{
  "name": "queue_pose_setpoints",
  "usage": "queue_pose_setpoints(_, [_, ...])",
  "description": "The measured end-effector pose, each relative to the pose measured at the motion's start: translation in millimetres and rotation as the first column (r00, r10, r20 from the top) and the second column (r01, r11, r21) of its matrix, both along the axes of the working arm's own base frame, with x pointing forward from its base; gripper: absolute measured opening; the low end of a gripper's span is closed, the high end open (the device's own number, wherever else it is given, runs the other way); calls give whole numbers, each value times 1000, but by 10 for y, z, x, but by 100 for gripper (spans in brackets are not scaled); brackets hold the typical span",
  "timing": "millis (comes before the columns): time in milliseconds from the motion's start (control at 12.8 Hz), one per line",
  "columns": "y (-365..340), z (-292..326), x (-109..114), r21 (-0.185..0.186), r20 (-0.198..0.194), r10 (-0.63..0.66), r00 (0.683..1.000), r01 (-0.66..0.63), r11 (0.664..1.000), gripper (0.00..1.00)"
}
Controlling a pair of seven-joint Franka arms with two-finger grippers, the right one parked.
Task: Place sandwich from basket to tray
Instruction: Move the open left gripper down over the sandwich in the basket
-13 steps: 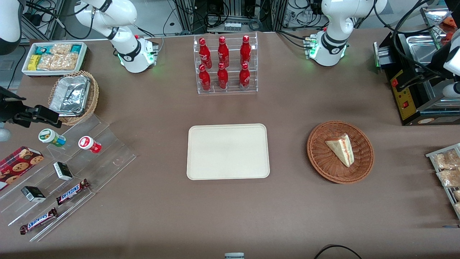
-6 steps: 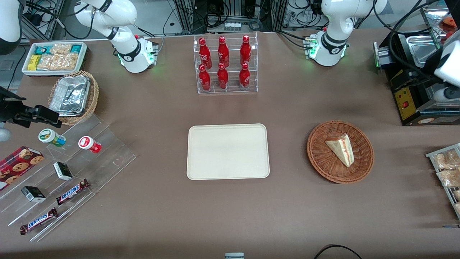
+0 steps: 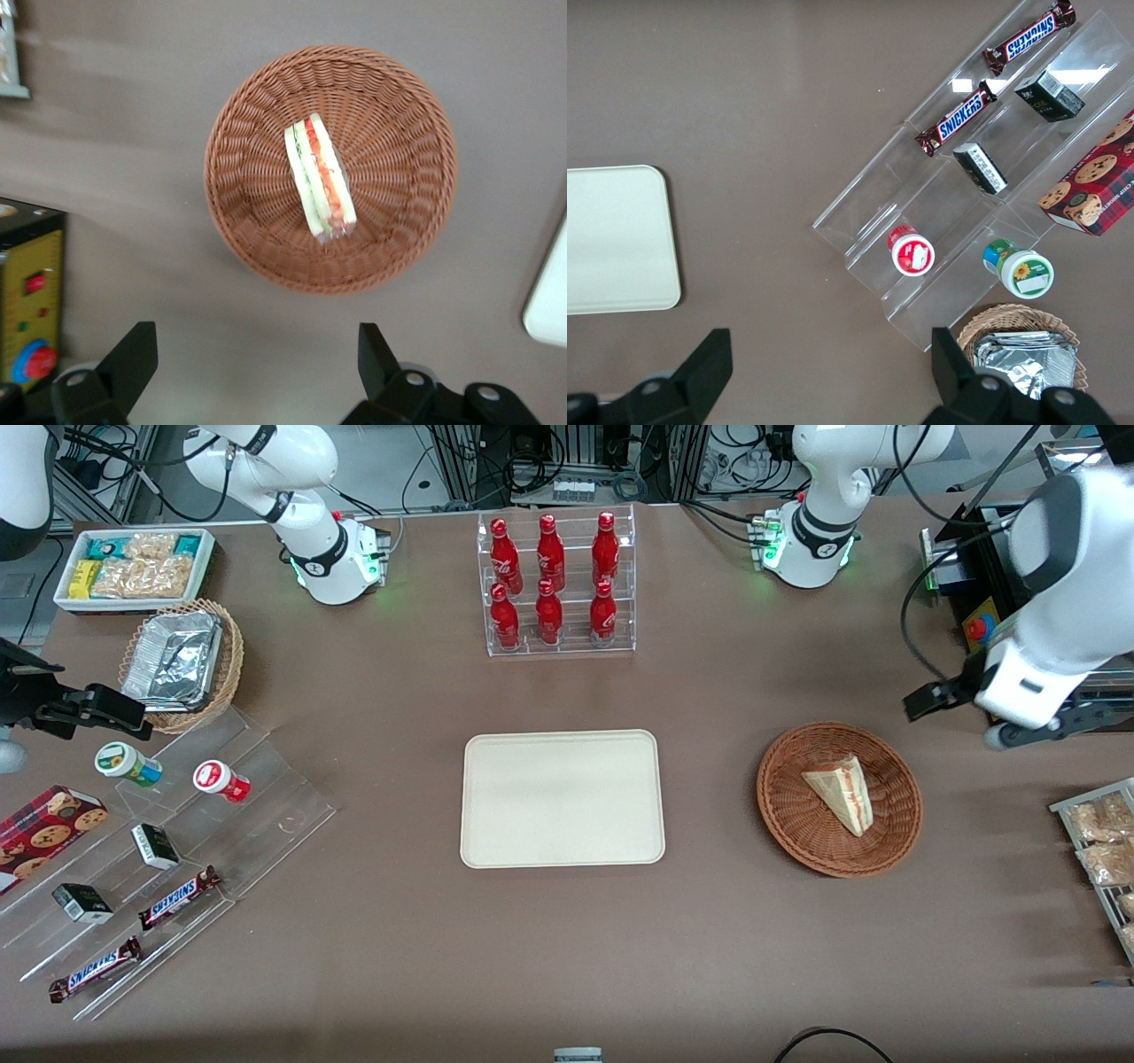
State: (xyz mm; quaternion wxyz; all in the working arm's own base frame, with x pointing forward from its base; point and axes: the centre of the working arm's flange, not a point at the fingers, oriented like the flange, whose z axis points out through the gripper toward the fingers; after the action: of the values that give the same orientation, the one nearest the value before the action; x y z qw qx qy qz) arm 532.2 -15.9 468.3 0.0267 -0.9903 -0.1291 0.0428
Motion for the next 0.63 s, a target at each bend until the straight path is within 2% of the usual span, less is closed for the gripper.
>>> queue_pose_setpoints(314, [-123,-645,107,7,30,151,988,-151,988,100])
queue_pose_setpoints(627, [-327,-1121,257,7,43,252,967,-252,968,100])
